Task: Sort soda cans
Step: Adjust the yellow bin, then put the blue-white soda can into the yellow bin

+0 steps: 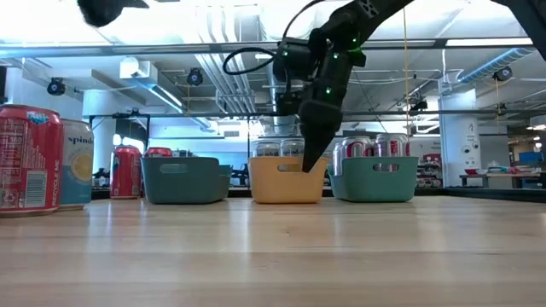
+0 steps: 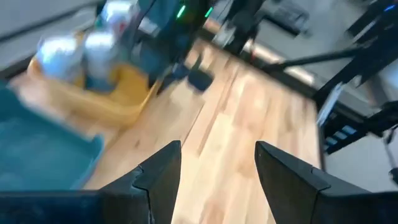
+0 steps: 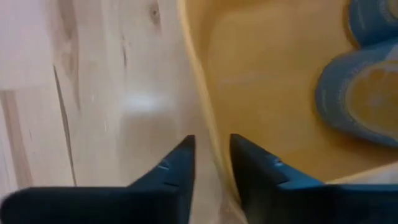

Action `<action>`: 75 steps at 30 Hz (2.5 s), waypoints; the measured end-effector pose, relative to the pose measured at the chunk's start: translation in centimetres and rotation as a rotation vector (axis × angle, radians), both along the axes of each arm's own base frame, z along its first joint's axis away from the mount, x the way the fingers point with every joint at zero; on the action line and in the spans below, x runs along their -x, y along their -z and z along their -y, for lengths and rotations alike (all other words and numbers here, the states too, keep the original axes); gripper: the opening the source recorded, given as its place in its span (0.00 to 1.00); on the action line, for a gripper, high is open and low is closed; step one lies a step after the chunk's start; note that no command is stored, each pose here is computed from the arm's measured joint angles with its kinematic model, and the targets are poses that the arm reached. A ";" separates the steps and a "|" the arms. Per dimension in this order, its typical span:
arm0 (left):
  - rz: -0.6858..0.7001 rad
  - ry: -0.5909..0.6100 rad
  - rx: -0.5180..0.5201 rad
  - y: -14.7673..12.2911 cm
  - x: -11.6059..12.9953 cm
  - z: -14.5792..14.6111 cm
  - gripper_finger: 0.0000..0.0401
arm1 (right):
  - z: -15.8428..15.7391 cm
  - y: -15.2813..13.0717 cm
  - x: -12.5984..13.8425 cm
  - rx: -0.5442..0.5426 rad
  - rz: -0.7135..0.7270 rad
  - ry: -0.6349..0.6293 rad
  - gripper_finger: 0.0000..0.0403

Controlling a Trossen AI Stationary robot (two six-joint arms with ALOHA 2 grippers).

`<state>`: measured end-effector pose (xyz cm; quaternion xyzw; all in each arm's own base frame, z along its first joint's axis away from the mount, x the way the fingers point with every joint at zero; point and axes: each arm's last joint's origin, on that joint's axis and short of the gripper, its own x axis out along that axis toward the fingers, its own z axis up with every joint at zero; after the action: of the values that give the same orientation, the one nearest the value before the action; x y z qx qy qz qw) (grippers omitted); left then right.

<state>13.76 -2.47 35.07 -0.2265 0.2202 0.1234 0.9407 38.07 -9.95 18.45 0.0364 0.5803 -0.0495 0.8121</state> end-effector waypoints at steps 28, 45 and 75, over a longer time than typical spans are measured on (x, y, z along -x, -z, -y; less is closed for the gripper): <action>-0.325 -0.243 0.161 2.9 2.4 -0.7 0.67 | -0.3 -1.1 -0.2 -0.046 0.076 0.063 0.28; -0.532 -0.616 0.356 8.1 0.9 -0.5 0.77 | -0.1 -7.6 -0.6 -0.005 0.272 0.134 0.79; -0.688 -0.765 0.291 10.2 -0.2 -0.5 0.86 | -0.1 -7.7 -0.6 -0.021 0.270 0.181 0.87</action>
<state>13.96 -1.97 24.91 -0.3653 0.4324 0.4927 0.6609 38.64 -9.87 26.13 0.1033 0.4607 -0.1112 0.8745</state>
